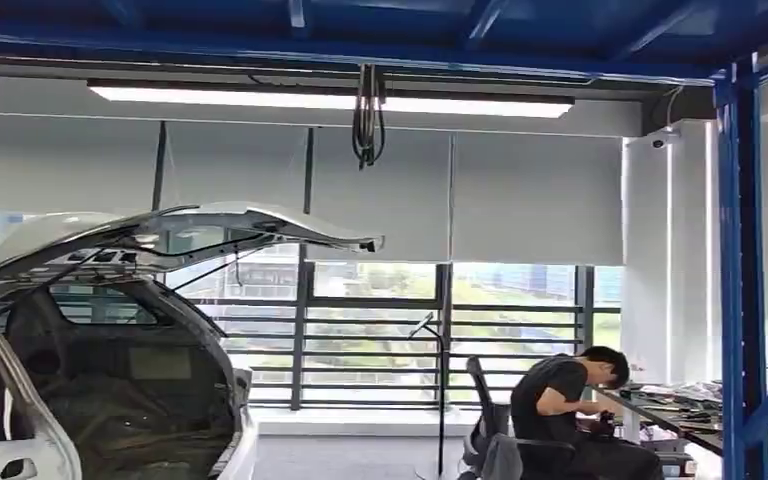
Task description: Take the parts from the cabinet and place them on the table.
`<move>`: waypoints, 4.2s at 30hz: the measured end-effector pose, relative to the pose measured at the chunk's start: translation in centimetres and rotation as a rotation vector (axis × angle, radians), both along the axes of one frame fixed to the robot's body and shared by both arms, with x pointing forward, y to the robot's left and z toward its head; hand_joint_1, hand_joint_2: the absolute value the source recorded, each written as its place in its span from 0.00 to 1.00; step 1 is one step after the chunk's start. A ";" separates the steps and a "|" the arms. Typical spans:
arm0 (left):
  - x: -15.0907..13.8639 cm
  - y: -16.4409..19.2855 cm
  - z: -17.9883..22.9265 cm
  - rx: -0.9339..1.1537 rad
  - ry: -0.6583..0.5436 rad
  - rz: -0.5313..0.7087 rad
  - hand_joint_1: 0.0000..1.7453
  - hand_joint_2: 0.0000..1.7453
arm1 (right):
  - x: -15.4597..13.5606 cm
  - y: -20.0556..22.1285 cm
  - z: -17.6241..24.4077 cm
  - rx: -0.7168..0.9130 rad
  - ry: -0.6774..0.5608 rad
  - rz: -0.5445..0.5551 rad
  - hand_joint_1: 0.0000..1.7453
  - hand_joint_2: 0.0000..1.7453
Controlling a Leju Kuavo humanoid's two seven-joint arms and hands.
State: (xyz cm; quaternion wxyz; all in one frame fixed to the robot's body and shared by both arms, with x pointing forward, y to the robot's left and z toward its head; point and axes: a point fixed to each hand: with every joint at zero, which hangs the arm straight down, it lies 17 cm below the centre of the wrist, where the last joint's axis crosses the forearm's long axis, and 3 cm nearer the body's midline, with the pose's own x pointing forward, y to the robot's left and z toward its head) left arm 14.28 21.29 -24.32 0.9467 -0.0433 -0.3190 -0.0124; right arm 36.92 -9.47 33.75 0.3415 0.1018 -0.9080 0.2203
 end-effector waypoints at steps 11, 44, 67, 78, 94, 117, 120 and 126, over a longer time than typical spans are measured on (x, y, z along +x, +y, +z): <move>-0.5 1.6 -0.6 0.030 0.041 0.016 0.00 0.00 | -5.5 1.7 2.5 0.182 0.002 0.354 1.00 1.00; -1.0 2.2 -0.5 0.011 0.029 0.031 0.00 0.00 | -5.3 2.5 1.2 0.195 0.086 0.425 1.00 1.00; -3.9 4.5 -1.9 0.043 0.153 0.069 0.00 0.00 | -5.8 1.2 1.4 0.183 0.043 0.440 1.00 1.00; -5.2 5.9 -2.3 0.064 0.190 0.070 0.00 0.00 | -6.2 0.8 1.3 0.207 0.041 0.461 1.00 1.00; -5.5 7.0 -2.3 0.084 0.192 0.057 0.00 0.00 | -7.2 0.4 2.8 0.266 0.002 0.505 1.00 1.00; -5.3 10.7 -2.1 0.125 0.175 0.063 0.00 0.00 | -8.3 -1.8 2.3 0.258 -0.074 0.478 1.00 1.00; -5.5 11.0 -2.2 0.128 0.182 0.065 0.00 0.00 | -8.4 -2.0 2.0 0.251 -0.076 0.474 1.00 1.00; -5.1 11.8 -2.2 0.140 0.186 0.074 0.00 0.00 | -8.6 -2.0 2.0 0.235 -0.096 0.471 1.00 1.00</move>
